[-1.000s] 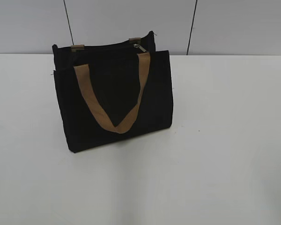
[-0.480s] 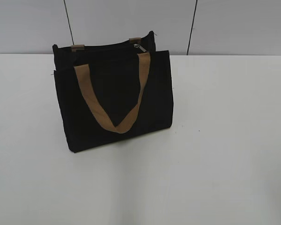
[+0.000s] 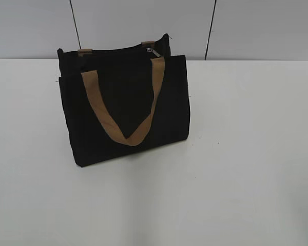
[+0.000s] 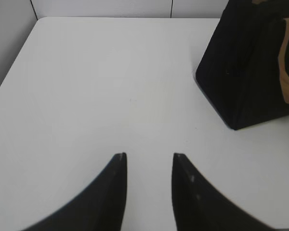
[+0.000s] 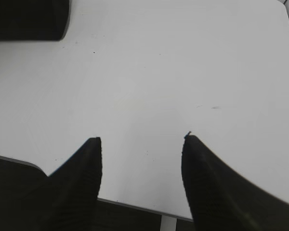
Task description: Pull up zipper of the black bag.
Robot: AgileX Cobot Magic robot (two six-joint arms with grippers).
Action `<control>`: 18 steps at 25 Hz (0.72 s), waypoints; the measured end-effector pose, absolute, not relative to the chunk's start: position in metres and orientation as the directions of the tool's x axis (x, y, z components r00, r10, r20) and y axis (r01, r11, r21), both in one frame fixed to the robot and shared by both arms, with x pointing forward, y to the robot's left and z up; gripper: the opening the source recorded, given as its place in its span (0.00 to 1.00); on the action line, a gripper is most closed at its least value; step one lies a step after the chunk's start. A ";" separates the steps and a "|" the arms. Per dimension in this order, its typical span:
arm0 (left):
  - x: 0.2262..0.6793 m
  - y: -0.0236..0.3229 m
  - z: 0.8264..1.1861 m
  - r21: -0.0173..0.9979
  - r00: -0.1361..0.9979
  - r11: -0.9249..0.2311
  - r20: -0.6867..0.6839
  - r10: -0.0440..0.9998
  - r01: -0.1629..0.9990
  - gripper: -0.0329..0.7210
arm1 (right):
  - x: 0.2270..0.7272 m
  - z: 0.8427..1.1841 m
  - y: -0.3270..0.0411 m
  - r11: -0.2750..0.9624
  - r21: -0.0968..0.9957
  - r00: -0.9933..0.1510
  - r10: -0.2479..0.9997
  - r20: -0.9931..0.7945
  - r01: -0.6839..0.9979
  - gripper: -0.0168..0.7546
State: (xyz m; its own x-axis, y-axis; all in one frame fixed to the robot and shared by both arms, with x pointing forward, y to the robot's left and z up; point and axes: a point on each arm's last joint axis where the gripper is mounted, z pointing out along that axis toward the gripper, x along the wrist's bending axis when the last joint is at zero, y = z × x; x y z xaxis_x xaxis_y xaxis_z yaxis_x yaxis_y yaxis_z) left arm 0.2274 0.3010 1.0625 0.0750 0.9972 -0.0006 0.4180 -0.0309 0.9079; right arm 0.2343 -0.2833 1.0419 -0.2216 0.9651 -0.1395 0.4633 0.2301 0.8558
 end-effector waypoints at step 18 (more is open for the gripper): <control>0.227 0.301 1.063 0.908 0.076 -0.031 -0.001 0.997 0.418 0.36 | 0.236 1.042 -0.283 0.192 0.856 -0.144 0.980 -0.140 0.480 0.55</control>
State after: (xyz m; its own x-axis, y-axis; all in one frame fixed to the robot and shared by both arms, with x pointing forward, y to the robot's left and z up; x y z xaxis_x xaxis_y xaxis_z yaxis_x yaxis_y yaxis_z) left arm 0.2274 0.3010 1.0626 0.0763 0.9971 -0.0006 0.4176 -0.0314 0.9081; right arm 0.2356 -0.2829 1.0419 -0.1437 0.9797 -0.1395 0.4802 0.1923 0.8558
